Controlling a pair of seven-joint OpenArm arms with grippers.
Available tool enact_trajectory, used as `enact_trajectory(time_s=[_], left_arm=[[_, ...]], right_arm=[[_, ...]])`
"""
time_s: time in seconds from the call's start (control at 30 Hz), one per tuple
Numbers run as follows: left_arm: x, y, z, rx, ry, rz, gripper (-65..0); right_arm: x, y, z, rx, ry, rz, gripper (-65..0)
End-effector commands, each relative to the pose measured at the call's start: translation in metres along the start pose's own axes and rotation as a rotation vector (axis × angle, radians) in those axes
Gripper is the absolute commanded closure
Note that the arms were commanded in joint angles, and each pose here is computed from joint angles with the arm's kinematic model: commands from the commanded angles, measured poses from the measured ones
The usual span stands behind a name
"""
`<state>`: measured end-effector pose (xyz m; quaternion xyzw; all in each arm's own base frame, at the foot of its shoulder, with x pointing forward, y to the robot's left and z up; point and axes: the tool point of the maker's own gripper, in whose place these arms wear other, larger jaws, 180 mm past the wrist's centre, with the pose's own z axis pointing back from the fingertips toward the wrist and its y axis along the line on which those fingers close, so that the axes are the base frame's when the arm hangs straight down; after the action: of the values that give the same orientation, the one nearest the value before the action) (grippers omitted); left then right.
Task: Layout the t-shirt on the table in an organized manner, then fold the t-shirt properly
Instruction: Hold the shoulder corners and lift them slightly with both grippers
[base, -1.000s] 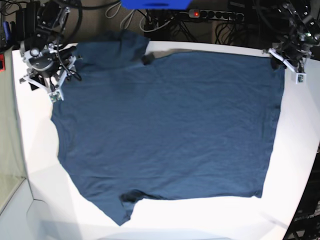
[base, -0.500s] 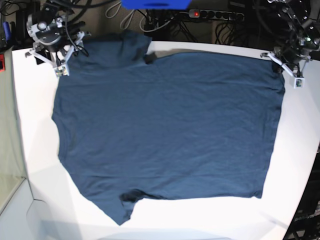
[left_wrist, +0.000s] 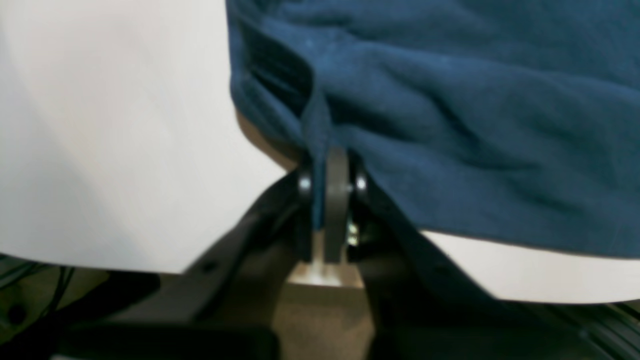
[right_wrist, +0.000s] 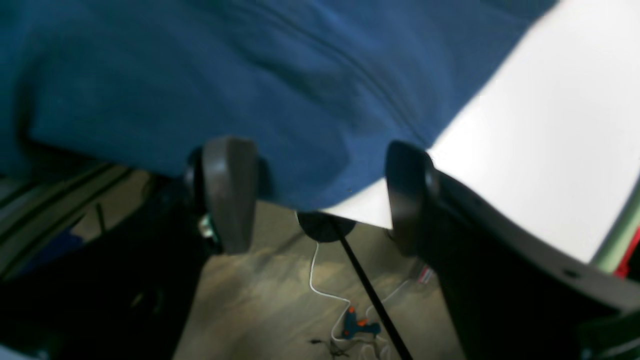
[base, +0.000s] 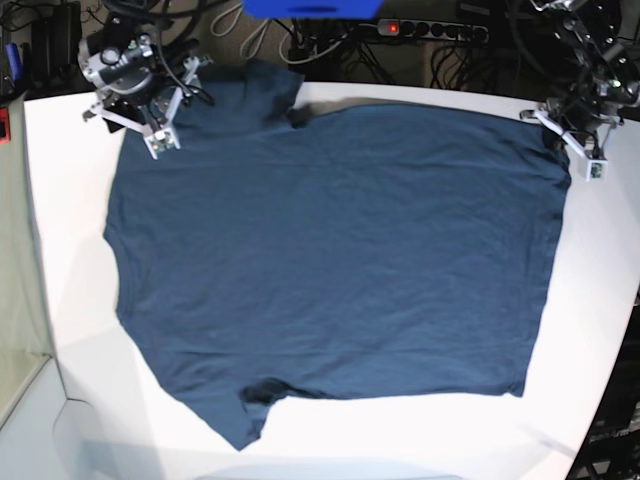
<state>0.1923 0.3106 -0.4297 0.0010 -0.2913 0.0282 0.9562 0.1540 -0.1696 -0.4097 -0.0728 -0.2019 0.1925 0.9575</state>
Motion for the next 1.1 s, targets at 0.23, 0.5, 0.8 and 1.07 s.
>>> enact_trajectory(time_s=[0.23,0.5,0.8,1.07], left_arm=[[0.0,0.006,0.003,0.017,0.011,-0.017,-0.4],[0.002,0.007,0.003,0.019,0.007,-0.02,-0.4],[0.002,0.01,0.005,0.026,0.006,-0.016,-0.4],[0.005,0.01,0.006,0.029,0.0,-0.022,-0.4]], right_arm=[[0.0,0.011,-0.001,0.068,-0.043,-0.065,-40.6],[-0.017,0.023,-0.012,0.112,0.004,-0.078,-40.6],[-0.024,0.035,-0.028,0.158,0.038,-0.094,-28.7],[-0.02,0.032,-0.026,0.149,0.029,-0.089,0.0]])
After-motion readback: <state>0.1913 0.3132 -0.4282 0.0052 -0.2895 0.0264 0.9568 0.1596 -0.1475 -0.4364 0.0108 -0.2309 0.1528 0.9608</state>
